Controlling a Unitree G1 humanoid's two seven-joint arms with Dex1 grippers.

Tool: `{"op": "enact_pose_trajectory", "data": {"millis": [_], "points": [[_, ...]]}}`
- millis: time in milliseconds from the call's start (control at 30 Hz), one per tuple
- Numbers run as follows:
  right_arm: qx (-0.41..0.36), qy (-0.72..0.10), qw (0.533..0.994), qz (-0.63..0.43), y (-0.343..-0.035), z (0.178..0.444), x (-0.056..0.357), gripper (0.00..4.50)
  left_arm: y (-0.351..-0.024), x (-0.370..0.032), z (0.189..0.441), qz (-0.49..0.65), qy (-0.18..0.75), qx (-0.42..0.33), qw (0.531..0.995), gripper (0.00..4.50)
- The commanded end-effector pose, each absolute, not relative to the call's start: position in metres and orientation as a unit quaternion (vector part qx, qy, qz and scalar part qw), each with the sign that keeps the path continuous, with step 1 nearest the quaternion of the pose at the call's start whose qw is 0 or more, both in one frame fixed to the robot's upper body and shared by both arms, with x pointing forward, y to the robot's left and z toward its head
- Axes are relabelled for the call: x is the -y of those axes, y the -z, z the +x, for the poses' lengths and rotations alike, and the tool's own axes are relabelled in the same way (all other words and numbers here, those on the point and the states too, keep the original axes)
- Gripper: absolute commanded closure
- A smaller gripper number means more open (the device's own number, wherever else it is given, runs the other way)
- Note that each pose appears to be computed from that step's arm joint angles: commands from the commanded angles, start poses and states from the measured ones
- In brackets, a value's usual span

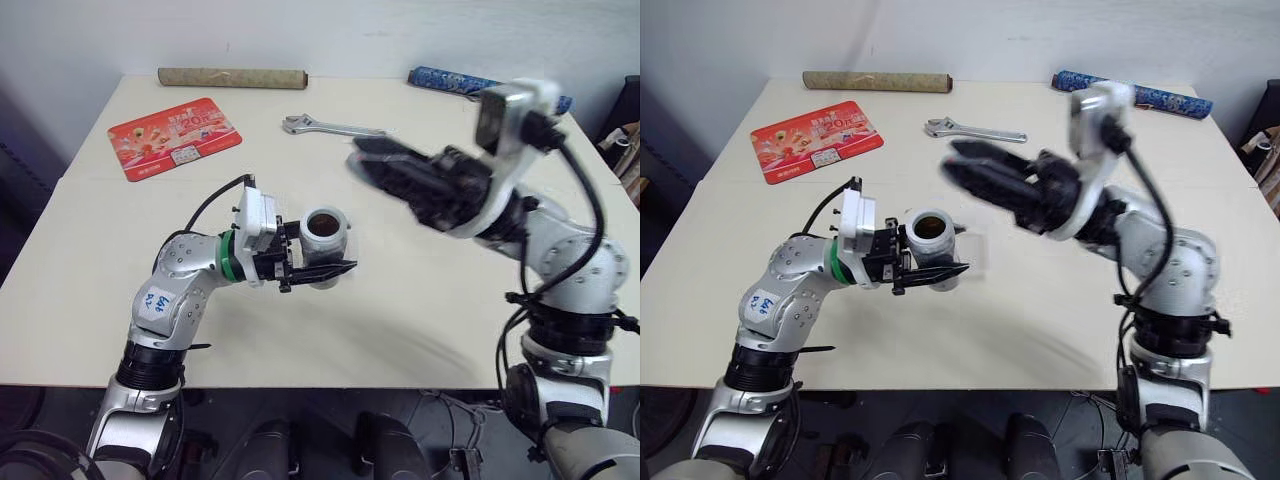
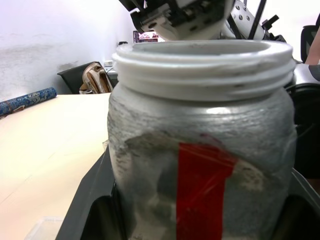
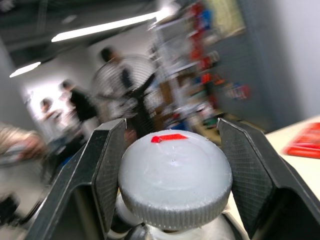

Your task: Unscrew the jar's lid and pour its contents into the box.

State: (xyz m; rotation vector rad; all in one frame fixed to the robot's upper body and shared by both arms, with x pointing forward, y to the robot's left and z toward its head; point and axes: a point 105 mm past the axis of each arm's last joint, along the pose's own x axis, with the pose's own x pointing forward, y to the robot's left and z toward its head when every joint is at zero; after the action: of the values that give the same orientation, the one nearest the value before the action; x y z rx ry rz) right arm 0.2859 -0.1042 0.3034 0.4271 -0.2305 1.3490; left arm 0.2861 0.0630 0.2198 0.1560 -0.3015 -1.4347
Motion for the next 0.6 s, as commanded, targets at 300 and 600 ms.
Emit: {"op": "enact_pose_trajectory", "data": {"millis": [300,600], "points": [[0.079,-0.28,0.953,-0.08,-0.14,0.334,0.28,2.0,-0.231,-0.093,0.312,0.116,0.601,0.152,0.776,2.15],[0.081,-0.271,0.956,-0.071,-0.136,0.322,0.295,0.37,-0.246,-0.109,0.333,0.084,0.571,0.143,0.804,2.15]]}}
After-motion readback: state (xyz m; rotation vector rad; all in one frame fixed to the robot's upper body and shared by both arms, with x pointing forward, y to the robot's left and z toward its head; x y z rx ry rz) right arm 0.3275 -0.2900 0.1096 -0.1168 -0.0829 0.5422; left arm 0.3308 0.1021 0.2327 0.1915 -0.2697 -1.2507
